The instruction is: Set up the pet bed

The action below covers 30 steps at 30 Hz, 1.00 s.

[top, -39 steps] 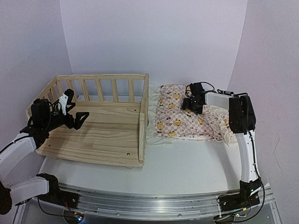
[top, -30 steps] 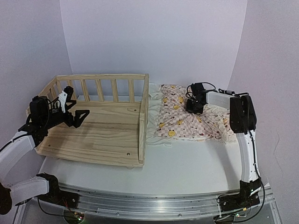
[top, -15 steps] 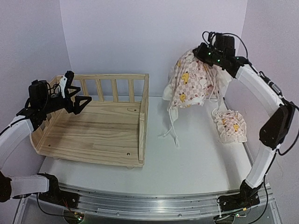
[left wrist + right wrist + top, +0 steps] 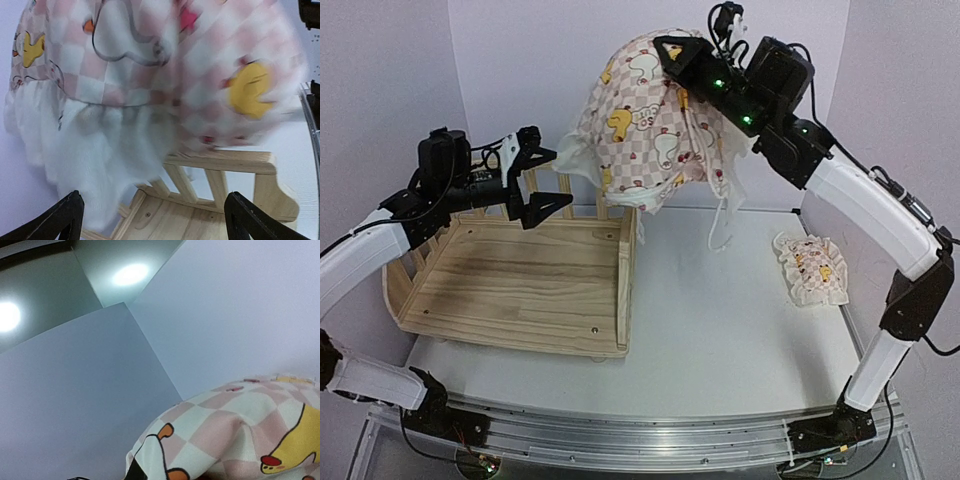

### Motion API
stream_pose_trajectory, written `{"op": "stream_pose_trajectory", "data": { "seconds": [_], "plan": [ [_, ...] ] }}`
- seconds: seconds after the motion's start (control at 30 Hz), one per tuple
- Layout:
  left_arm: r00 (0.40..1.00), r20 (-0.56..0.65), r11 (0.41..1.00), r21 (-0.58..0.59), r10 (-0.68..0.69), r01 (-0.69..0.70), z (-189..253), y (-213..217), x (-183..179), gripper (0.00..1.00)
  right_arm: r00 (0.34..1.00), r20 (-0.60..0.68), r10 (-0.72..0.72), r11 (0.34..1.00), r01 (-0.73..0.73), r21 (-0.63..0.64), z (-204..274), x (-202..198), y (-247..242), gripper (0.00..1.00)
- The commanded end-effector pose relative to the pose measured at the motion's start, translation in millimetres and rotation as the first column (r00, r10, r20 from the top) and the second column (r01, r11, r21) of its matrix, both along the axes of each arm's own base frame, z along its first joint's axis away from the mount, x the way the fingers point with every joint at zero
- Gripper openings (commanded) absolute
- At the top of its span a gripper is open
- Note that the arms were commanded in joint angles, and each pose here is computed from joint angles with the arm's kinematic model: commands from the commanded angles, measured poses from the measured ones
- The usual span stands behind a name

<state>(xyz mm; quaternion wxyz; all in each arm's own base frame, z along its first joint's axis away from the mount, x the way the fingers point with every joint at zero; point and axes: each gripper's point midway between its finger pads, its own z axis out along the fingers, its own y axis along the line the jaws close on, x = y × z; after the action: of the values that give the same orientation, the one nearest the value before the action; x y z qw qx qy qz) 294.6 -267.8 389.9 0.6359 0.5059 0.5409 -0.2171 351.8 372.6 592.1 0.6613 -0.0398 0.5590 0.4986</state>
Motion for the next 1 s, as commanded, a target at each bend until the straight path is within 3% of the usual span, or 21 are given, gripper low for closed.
{"op": "stream_pose_trajectory", "data": {
  "seconds": [0.0, 0.2, 0.27, 0.33, 0.43, 0.47, 0.6, 0.7, 0.83, 0.97],
  "plan": [
    [0.978, 0.148, 0.989, -0.02, 0.15, -0.148, 33.4, 3.4, 38.4, 1.0, 0.981, 0.196, 0.012, 0.989, -0.04, 0.142, 65.7, -47.4, 3.4, 0.0],
    [0.983, 0.177, 0.996, -0.069, -0.04, 0.053, 52.2, -16.5, 4.6, 0.99, 0.966, 0.257, 0.022, 0.987, -0.062, 0.147, 75.7, -69.3, 22.7, 0.0],
    [0.982, 0.177, 0.993, -0.09, -0.061, 0.078, 59.2, -17.7, -0.9, 0.91, 0.966, 0.257, 0.022, 0.987, -0.062, 0.146, 72.9, -68.7, 27.8, 0.0],
    [0.984, 0.169, 0.989, -0.126, -0.057, 0.079, 69.3, -16.1, -3.2, 0.64, 0.967, 0.253, 0.02, 0.989, -0.057, 0.14, 69.0, -66.7, 32.5, 0.0],
    [0.984, 0.178, 0.98, -0.191, -0.022, 0.056, 92.8, -9.0, -6.3, 0.07, 0.968, 0.253, 0.004, 0.992, -0.036, 0.125, 63.8, -62.4, 35.4, 0.0],
    [0.982, 0.189, 0.977, -0.207, -0.008, 0.048, 101.7, -5.3, -9.3, 0.01, 0.968, 0.253, -0.001, 0.993, -0.029, 0.115, 61.1, -61.1, 36.5, 0.0],
    [0.954, 0.279, 0.976, -0.211, 0.111, -0.052, 127.6, 15.7, -12.5, 0.0, 0.969, 0.247, -0.008, 0.998, -0.009, 0.069, 46.2, -56.9, 44.3, 0.0],
    [0.881, 0.38, 0.955, -0.2, 0.28, -0.217, 144.6, 44.5, 3.2, 0.0, 0.97, 0.243, 0.029, 0.999, -0.033, 0.016, 28.3, -58.8, 64.2, 0.0],
    [0.733, 0.442, 0.855, -0.219, 0.516, -0.47, 168.3, 123.7, 46.0, 0.0, 0.945, 0.271, 0.185, 0.98, -0.158, -0.119, -6.2, -91.9, 126.2, 0.0],
    [0.603, 0.431, 0.713, -0.157, 0.672, -0.683, 151.0, 209.1, 91.6, 0.0, 0.894, 0.262, 0.365, 0.916, -0.295, -0.27, -61.2, -140.8, 196.6, 0.0]
  ]
}}
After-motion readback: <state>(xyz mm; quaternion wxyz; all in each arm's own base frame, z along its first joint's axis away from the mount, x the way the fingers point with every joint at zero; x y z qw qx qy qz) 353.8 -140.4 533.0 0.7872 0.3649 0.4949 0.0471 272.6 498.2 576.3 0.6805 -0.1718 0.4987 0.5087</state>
